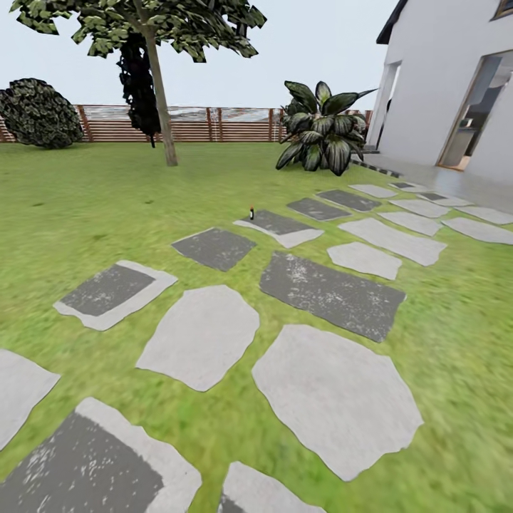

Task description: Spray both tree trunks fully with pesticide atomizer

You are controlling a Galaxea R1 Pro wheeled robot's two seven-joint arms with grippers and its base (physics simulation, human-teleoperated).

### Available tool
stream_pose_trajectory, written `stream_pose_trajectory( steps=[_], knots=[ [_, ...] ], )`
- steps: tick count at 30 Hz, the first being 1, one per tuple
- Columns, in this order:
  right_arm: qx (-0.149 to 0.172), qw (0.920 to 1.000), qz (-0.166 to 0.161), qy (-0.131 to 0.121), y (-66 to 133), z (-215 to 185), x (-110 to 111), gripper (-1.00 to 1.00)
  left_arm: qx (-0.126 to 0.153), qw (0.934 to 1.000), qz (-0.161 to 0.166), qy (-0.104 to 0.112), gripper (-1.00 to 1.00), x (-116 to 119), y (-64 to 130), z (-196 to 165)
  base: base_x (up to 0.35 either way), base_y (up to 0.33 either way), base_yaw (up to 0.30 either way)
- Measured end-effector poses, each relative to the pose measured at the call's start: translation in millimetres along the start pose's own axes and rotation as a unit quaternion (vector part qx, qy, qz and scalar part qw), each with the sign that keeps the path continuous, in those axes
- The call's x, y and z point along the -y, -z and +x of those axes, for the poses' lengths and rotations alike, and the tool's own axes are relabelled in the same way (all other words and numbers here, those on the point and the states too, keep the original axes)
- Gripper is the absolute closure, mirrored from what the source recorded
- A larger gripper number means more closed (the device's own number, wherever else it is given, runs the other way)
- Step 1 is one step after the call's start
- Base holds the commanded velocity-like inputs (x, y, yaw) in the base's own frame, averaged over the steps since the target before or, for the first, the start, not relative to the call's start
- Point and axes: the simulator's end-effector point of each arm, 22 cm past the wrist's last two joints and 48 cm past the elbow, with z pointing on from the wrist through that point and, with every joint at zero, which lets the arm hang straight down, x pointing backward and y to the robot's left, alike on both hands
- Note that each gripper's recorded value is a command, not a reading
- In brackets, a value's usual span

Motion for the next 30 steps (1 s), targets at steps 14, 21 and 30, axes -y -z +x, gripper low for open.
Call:
stream_pose_trajectory(
  steps=[14,21,30],
  knots=[
    [0.0,1.0,0.0,0.0,0.0,0.0,0.0,-1.0,0.0,1.0,0.0,0.0,-1.0,0.0,0.2,0.6,0.341,0.0,0.0],
    [0.0,1.0,0.0,0.0,0.0,0.0,0.0,-1.0,0.0,1.0,0.0,0.0,-1.0,0.0,0.2,0.6,0.341,0.0,0.0],
    [-0.007,1.0,0.001,0.0,1.9,5.8,1.2,-1.0,0.0,1.0,0.0,0.0,-1.0,0.0,0.2,0.6,0.335,0.022,0.0]
  ],
)
